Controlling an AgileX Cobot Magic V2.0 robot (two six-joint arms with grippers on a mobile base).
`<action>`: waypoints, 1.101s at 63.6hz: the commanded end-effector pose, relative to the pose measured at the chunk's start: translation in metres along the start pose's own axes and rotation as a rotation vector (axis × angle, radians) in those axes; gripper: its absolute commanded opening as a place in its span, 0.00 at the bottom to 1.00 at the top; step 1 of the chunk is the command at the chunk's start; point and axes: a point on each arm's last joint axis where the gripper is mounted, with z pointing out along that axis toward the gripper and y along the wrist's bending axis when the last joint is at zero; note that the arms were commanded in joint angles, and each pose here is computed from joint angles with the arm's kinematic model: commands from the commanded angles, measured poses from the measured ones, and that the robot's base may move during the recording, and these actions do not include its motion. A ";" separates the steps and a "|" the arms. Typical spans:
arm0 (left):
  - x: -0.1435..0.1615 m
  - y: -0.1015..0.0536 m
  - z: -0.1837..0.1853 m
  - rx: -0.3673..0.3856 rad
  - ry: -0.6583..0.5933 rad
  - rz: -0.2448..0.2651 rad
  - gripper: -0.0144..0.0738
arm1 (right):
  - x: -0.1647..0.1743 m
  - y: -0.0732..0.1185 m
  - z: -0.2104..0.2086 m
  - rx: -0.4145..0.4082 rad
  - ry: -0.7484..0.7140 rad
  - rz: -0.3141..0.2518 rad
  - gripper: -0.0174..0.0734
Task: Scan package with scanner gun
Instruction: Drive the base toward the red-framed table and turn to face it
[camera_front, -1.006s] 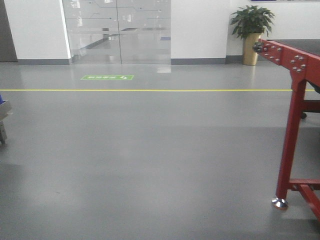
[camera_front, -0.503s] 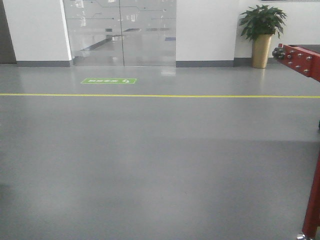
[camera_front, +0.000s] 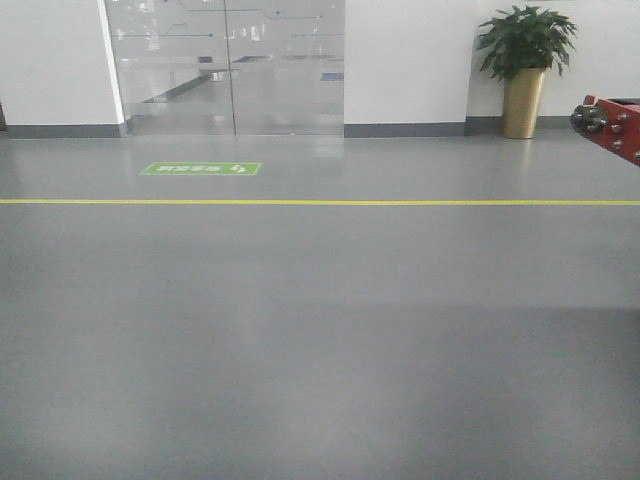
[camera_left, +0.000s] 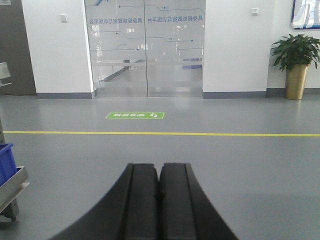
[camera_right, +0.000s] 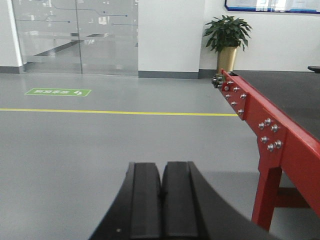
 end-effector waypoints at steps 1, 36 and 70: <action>-0.003 0.000 0.000 -0.004 -0.025 -0.004 0.04 | -0.002 0.000 0.000 0.000 -0.021 -0.014 0.02; -0.003 0.000 0.000 -0.004 -0.025 -0.004 0.04 | -0.002 0.005 -0.001 -0.082 -0.020 -0.014 0.02; -0.003 -0.001 0.000 0.017 -0.027 -0.006 0.04 | -0.002 0.005 -0.001 -0.084 -0.020 -0.014 0.02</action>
